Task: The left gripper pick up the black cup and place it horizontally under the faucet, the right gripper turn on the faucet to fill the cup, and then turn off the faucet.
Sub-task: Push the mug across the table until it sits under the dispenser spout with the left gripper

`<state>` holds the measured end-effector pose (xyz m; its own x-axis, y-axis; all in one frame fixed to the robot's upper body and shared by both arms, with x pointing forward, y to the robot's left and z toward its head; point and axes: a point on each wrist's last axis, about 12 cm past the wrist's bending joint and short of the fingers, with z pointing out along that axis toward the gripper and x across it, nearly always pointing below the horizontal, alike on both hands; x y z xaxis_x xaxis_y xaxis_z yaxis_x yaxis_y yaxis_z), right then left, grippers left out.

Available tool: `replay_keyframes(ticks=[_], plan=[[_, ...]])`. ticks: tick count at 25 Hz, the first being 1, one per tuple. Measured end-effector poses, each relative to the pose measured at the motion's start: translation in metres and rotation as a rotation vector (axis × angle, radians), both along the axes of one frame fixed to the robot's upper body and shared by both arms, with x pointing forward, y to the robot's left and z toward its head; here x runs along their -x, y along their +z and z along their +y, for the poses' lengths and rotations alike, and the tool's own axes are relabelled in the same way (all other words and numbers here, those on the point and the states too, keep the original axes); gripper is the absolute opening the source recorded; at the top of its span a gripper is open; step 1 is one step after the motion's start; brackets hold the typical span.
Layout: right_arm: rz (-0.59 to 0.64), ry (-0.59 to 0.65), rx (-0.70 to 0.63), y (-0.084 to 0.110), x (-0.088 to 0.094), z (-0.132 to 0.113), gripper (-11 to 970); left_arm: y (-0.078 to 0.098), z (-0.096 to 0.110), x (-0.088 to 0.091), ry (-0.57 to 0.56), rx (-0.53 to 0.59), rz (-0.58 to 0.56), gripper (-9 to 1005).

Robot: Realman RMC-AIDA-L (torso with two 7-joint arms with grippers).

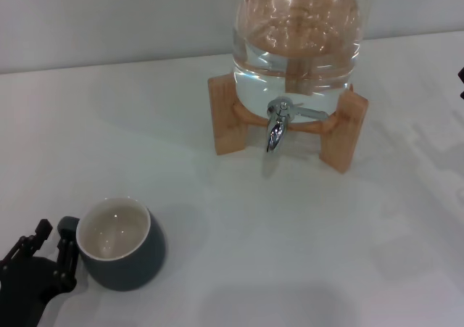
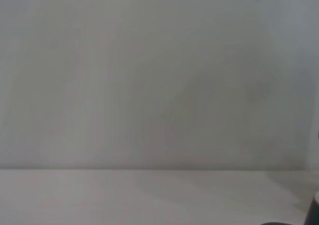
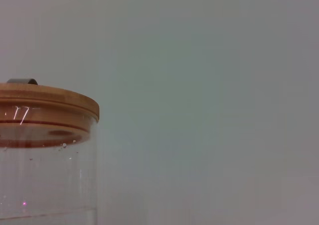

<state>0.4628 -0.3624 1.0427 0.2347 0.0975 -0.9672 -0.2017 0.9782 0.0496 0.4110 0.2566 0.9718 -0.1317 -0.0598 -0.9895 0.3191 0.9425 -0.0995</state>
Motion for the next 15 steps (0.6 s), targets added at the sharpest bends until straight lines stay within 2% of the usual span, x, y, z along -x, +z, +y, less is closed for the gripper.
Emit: replay_keyframes(ticks=[3, 8, 11, 15], plan=[[0.000, 0.000, 0.000, 0.0000, -0.0001, 0.0000, 871, 0.0003, -0.0007, -0.0019, -0.005, 0.009, 0.003, 546], [0.001, 0.000, 0.000, -0.0001, 0.0001, -0.0001, 871, 0.0003, -0.0017, -0.0036, -0.011, 0.012, 0.007, 316], [0.002, -0.001, 0.000, -0.0003, 0.0005, -0.0002, 871, 0.0009, -0.0026, -0.0050, -0.018, 0.013, 0.005, 144], [0.002, -0.002, 0.000, -0.0005, 0.0008, -0.0003, 871, 0.0013, -0.0039, -0.0056, -0.021, 0.018, 0.004, 140]])
